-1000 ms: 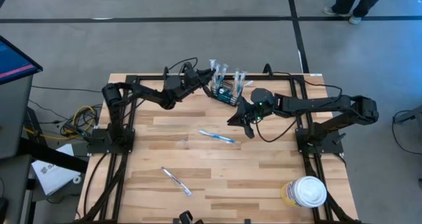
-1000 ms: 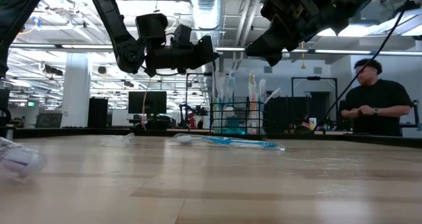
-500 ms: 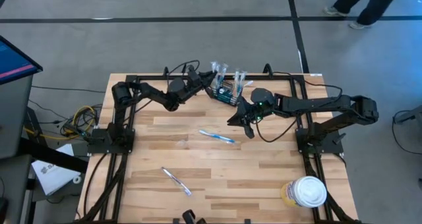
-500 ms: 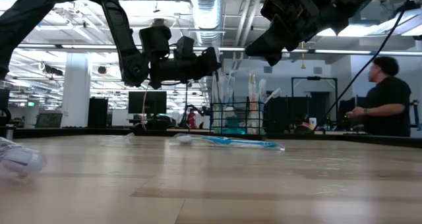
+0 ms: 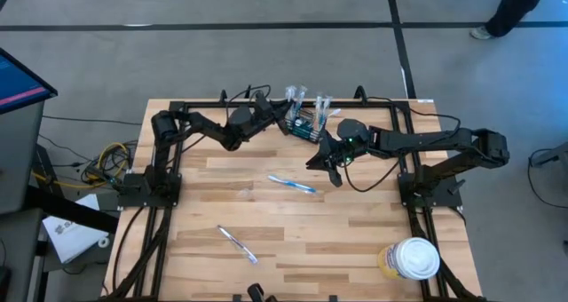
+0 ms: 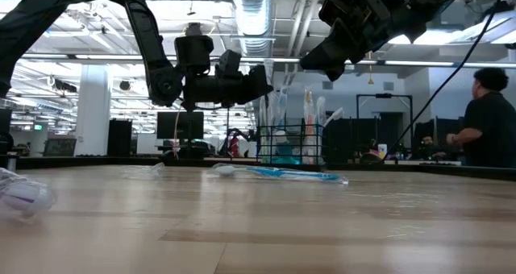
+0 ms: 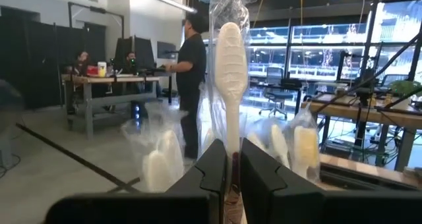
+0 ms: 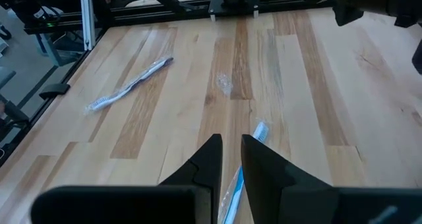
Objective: Pick & Place toothbrushing station
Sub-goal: Put the right violet toothbrush into the mesh organizer
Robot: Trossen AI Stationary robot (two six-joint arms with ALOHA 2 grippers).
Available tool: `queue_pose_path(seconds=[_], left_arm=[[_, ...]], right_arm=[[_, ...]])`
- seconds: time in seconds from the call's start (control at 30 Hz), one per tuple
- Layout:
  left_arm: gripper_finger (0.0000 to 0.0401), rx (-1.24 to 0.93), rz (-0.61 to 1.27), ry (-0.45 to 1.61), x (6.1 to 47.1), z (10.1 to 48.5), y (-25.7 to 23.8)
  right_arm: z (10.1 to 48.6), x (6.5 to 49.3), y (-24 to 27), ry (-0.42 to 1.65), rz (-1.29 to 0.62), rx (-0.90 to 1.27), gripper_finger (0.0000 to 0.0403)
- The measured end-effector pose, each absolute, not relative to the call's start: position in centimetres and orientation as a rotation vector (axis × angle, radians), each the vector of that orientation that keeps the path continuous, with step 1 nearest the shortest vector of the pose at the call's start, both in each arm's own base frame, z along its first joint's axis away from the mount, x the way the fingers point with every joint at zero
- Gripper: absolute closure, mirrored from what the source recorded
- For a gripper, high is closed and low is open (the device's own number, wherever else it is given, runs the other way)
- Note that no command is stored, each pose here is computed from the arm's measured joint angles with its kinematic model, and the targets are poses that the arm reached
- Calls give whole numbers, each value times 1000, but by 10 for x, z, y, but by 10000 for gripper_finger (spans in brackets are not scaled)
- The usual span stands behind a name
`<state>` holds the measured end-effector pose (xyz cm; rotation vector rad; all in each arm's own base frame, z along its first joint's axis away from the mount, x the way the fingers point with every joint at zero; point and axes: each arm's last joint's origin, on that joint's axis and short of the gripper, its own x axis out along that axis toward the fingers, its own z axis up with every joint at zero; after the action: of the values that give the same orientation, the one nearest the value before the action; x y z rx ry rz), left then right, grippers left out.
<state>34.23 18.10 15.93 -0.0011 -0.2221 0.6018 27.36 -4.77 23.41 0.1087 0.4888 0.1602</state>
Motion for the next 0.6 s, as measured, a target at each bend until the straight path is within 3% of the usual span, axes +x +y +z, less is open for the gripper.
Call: queue_pose_path(seconds=[0.6], left_arm=[[383, -85, 630, -159, 346, 113, 182]], right_arm=[[234, 273, -48, 490, 164, 95, 354]])
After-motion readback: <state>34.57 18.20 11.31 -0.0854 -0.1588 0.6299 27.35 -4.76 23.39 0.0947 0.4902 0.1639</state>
